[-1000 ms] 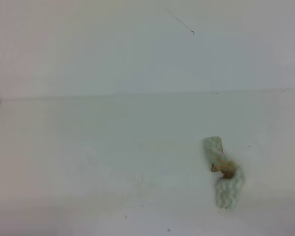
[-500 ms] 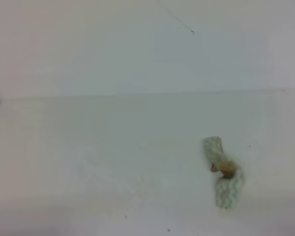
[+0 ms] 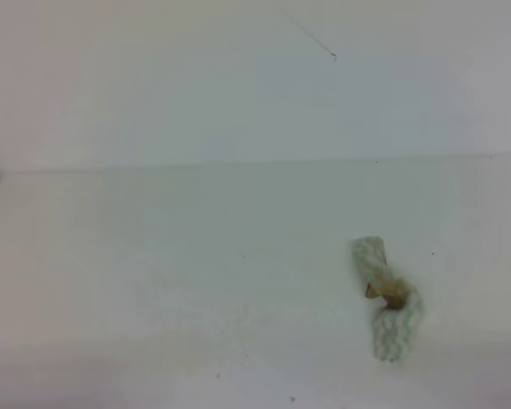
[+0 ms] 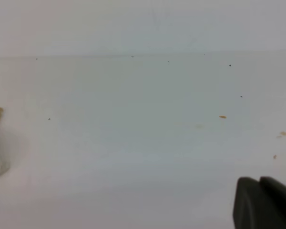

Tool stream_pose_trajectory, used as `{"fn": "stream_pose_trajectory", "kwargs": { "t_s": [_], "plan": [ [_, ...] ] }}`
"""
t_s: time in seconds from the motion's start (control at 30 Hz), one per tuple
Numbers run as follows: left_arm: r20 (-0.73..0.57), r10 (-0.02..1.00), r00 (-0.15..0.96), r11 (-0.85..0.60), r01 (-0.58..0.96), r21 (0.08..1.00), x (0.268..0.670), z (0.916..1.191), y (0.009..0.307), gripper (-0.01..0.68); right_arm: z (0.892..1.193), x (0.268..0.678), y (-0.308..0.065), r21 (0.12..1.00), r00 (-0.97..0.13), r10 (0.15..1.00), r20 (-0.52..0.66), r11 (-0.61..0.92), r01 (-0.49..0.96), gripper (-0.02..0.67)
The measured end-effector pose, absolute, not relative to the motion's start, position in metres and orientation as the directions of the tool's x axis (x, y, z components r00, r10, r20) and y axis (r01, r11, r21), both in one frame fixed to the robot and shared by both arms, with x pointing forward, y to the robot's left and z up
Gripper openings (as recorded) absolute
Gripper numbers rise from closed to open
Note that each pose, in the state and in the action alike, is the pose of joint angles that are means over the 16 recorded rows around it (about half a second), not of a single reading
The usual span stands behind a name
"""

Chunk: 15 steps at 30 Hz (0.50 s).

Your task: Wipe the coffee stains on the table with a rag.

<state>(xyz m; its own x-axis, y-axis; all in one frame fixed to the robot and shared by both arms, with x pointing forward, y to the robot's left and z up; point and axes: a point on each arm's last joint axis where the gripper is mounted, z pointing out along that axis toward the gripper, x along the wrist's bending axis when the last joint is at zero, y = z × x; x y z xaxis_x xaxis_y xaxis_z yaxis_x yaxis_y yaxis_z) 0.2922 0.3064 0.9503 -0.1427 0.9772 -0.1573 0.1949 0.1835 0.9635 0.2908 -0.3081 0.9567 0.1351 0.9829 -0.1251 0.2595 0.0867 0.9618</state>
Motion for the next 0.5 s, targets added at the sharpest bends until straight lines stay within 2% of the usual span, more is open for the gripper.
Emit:
{"fn": "stream_pose_trajectory", "kwargs": {
  "t_s": [0.5],
  "plan": [
    [-0.157,0.977,-0.143,0.184,0.195,0.963,0.2922,0.9503,0.3064,0.001,0.9566,0.2909,-0.3081,0.961,0.135,0.983,-0.125,0.086,0.261,0.000]
  ]
}}
